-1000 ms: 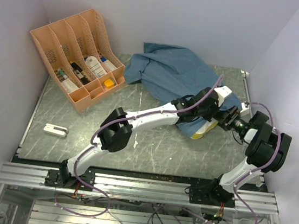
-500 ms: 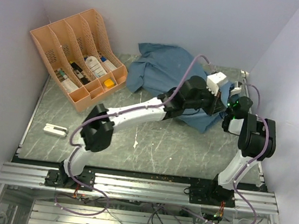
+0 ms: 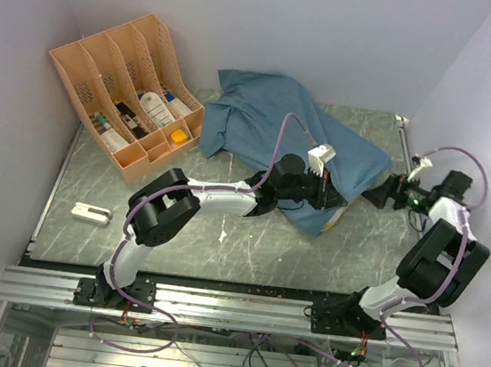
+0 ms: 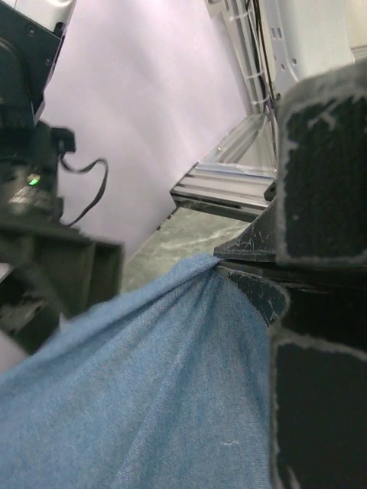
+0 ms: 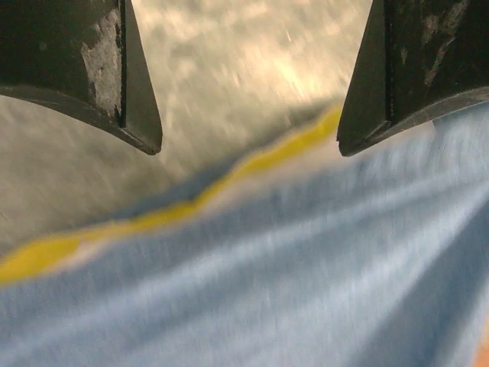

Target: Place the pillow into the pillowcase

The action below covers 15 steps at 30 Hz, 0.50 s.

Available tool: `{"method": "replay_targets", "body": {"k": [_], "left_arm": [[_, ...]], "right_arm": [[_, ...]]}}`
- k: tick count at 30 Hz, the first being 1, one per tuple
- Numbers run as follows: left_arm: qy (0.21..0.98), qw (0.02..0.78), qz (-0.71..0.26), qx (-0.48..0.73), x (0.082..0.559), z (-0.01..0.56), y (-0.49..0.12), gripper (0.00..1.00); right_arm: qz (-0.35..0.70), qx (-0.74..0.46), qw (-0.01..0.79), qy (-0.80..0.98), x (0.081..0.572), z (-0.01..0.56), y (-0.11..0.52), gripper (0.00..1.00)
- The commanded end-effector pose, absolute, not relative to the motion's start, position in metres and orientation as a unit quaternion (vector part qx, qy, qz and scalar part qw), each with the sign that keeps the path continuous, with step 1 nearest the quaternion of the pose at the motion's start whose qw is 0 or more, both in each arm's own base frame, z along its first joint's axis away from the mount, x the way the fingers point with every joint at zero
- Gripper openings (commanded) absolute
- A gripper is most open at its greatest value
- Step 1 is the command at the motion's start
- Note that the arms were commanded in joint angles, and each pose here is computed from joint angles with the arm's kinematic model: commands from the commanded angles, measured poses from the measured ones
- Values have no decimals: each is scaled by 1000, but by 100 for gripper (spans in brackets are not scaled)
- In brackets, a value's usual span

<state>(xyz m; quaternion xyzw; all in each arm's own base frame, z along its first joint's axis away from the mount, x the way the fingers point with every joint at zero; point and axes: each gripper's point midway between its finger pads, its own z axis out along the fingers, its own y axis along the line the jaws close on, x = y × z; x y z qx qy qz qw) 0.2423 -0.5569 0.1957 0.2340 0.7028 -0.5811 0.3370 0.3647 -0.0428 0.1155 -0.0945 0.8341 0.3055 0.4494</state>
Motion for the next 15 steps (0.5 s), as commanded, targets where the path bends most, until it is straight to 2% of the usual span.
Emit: {"method": "replay_targets", "body": {"k": [1, 4, 6, 9, 12, 15], "left_arm": [[633, 328, -663, 228, 229, 239, -562, 7], [633, 331, -662, 228, 231, 241, -559, 7], [638, 336, -650, 239, 231, 242, -558, 7], [654, 339, -618, 276, 216, 233, -567, 7], [685, 325, -573, 310, 202, 199, -579, 7], [703, 322, -563, 293, 208, 176, -573, 7]], "right_arm": [[294, -219, 387, 846, 274, 102, -53, 100], [288, -255, 396, 834, 247, 106, -75, 100], [289, -223, 404, 839, 243, 118, -95, 100], [264, -218, 440, 830, 261, 141, -115, 100], [271, -236, 467, 808, 284, 158, -103, 100], [262, -228, 470, 812, 314, 145, -91, 100]]}}
